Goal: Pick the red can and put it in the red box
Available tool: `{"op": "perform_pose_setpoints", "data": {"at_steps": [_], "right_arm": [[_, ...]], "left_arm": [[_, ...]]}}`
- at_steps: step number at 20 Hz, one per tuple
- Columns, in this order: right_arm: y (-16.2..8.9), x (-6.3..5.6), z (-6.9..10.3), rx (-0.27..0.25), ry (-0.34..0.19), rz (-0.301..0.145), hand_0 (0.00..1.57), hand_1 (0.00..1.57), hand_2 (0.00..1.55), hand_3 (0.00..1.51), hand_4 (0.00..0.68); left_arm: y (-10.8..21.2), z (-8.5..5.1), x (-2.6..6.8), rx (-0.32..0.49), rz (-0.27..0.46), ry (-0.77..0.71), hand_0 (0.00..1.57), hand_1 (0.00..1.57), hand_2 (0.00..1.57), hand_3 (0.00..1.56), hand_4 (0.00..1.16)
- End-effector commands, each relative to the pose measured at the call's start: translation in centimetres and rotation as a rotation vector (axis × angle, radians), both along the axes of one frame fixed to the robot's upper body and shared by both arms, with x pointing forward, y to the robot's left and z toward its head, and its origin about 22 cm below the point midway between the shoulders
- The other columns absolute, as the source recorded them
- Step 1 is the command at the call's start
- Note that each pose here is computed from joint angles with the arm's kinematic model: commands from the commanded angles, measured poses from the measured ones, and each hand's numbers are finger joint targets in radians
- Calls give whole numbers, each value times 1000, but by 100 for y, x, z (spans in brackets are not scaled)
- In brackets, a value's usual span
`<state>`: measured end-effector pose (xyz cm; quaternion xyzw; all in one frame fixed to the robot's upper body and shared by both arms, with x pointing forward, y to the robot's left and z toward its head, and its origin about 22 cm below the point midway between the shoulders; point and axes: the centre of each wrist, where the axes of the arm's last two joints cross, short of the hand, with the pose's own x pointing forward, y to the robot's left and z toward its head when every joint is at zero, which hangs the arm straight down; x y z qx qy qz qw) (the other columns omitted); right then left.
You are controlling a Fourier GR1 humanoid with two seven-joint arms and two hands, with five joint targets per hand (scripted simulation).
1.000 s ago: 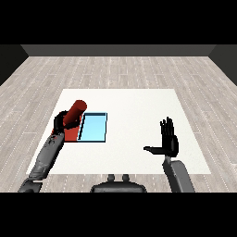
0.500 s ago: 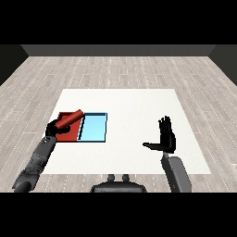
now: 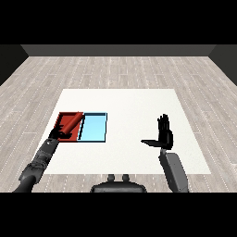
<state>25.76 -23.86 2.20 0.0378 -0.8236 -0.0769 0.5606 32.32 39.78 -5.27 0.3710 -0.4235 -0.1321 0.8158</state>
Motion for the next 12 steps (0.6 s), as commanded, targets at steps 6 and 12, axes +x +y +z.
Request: {"op": "perform_pose_setpoints", "data": {"at_steps": [6,12], "right_arm": [[79,16,-61,20,-30,18,0,0,0,0,0],[-19,-36,-59,15,-13,60,0,0,0,0,0]], "left_arm": [[-8,238,205,-207,62,-370,0,0,0,0,0],[-372,515,504,-634,-157,-921,0,0,0,0,0]]}}
